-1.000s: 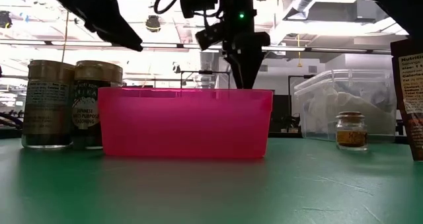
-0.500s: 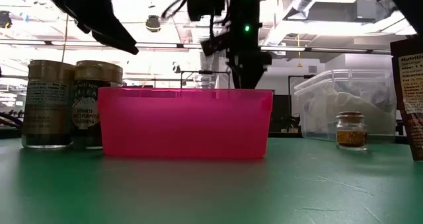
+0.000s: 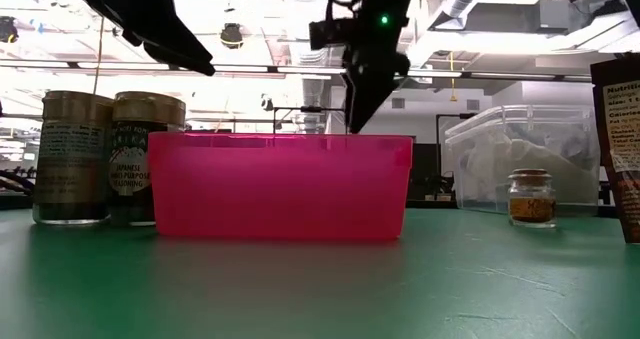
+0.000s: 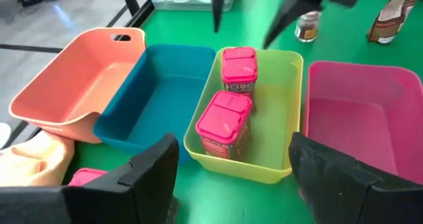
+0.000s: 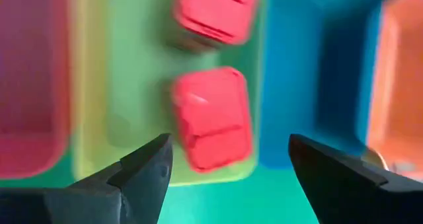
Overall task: Sort spices by type
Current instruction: Put the right red seasoning bottle into the green bin
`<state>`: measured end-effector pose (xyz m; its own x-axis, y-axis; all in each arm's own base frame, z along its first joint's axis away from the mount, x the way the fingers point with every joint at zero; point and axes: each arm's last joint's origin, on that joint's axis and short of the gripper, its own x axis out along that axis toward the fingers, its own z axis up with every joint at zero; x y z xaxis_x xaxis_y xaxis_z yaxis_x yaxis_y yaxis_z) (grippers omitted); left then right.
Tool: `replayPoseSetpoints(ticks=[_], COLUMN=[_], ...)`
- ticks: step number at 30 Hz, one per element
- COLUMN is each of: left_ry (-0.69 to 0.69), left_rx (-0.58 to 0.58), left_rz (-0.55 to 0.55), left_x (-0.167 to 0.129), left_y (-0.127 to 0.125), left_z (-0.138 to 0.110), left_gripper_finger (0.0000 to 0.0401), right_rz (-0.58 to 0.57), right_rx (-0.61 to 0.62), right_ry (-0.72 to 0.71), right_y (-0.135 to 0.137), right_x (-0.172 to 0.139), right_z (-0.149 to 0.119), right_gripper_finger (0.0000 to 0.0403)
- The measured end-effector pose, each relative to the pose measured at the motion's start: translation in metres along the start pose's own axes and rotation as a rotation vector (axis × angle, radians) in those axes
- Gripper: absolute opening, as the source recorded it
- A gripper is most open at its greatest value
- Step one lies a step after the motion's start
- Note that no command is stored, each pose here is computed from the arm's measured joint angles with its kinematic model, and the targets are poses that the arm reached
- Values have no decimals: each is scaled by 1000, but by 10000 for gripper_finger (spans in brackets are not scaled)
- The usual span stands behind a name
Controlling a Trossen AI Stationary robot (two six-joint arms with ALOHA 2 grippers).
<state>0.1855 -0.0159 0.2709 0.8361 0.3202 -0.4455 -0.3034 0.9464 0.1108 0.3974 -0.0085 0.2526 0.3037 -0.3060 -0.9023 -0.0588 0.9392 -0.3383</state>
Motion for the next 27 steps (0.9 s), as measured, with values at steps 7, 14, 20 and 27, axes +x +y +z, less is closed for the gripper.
replayPoseSetpoints(ticks=[7, 14, 20, 27], left_ry=[-1, -14, -33, 17], left_rx=[17, 57, 63, 50], left_rz=[0, -1, -3, 19], left_x=[0, 0, 0, -13], left_y=[0, 0, 0, 5], left_z=[0, 1, 3, 17], left_gripper_finger=[275, 275, 275, 275], right_rz=[81, 139, 205, 207], right_rx=[-162, -156, -119, -124], right_ry=[-55, -59, -64, -50], right_y=[6, -14, -25, -28], right_x=[4, 11, 23, 34], right_z=[6, 2, -1, -2], right_gripper_finger=[330, 322, 322, 322])
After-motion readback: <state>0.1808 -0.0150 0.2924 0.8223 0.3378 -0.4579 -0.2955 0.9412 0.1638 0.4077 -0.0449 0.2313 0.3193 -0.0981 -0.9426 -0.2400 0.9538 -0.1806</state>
